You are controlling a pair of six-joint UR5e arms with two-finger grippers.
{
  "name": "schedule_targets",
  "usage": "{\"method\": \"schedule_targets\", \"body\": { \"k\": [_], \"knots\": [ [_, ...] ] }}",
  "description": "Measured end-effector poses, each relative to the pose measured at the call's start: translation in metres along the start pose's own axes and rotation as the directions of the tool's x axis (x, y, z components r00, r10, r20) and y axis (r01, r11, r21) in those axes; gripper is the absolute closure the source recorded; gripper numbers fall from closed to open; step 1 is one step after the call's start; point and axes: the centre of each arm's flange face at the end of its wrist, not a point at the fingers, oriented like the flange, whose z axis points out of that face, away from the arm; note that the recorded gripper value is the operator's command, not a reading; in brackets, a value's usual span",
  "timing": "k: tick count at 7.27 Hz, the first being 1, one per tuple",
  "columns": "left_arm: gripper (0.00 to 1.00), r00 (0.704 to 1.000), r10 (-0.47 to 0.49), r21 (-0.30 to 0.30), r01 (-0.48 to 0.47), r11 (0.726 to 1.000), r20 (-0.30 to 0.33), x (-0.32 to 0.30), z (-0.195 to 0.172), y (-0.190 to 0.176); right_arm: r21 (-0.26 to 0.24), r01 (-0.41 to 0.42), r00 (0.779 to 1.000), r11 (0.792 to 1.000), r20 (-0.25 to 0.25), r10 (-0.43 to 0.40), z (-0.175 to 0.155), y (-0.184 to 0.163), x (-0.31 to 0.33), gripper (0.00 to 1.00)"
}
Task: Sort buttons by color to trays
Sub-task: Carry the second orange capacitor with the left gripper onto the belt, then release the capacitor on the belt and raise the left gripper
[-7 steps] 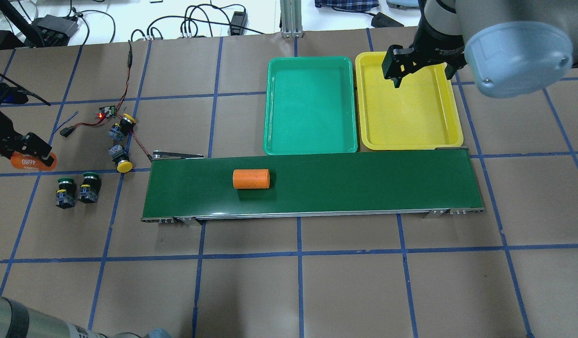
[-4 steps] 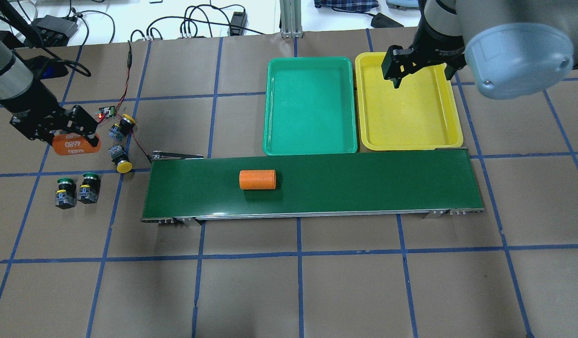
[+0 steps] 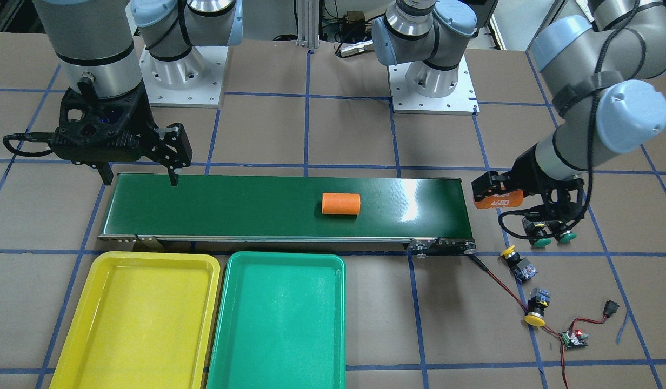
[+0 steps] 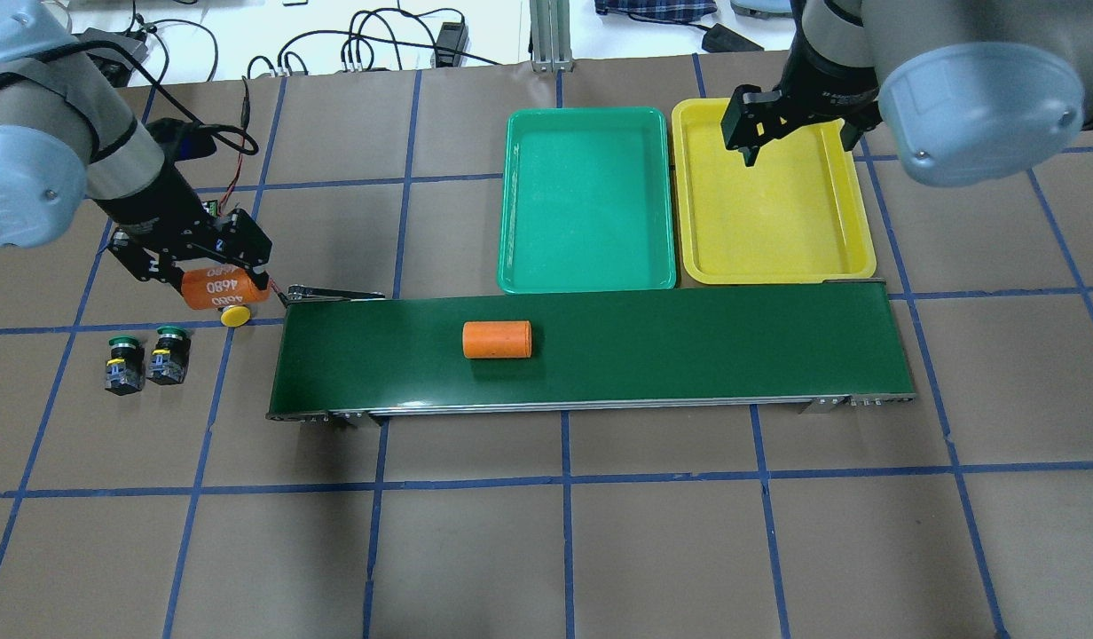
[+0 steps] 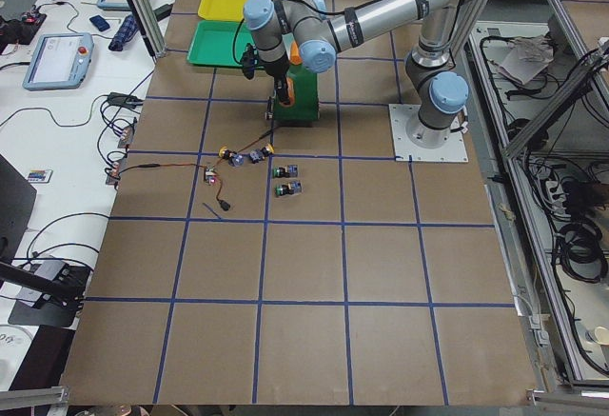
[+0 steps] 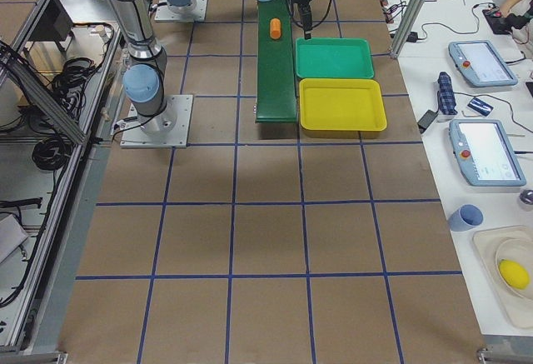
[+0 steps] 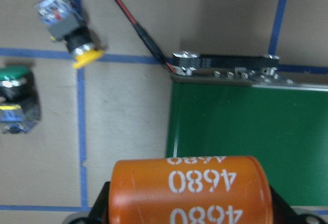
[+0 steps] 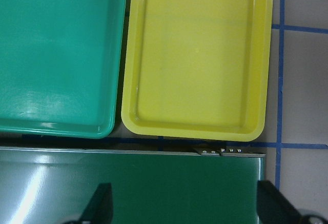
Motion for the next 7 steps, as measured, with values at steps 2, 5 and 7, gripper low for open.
{"method": "schedule_targets", "body": {
  "k": [2,5,7],
  "knots": [
    [1.00,1.000,0.001,-0.004,-0.001,1.000,-0.028,0.011,0.030,0.003,0.000,0.000,1.000,1.000,-0.001,0.000,0.000,0.000,0.000,0.00],
    [0.77,0.997,0.065,0.002,-0.065,0.998,-0.043,0.015,0.047,-0.004,0.000,0.000,1.000,1.000,-0.001,0.000,0.000,0.000,0.000,0.00],
    [0.00,0.993,0.106,-0.002,-0.107,0.994,-0.045,0.015,0.051,-0.006,-0.001,0.000,1.000,1.000,-0.002,0.000,0.000,0.000,0.000,0.00]
  ]
}}
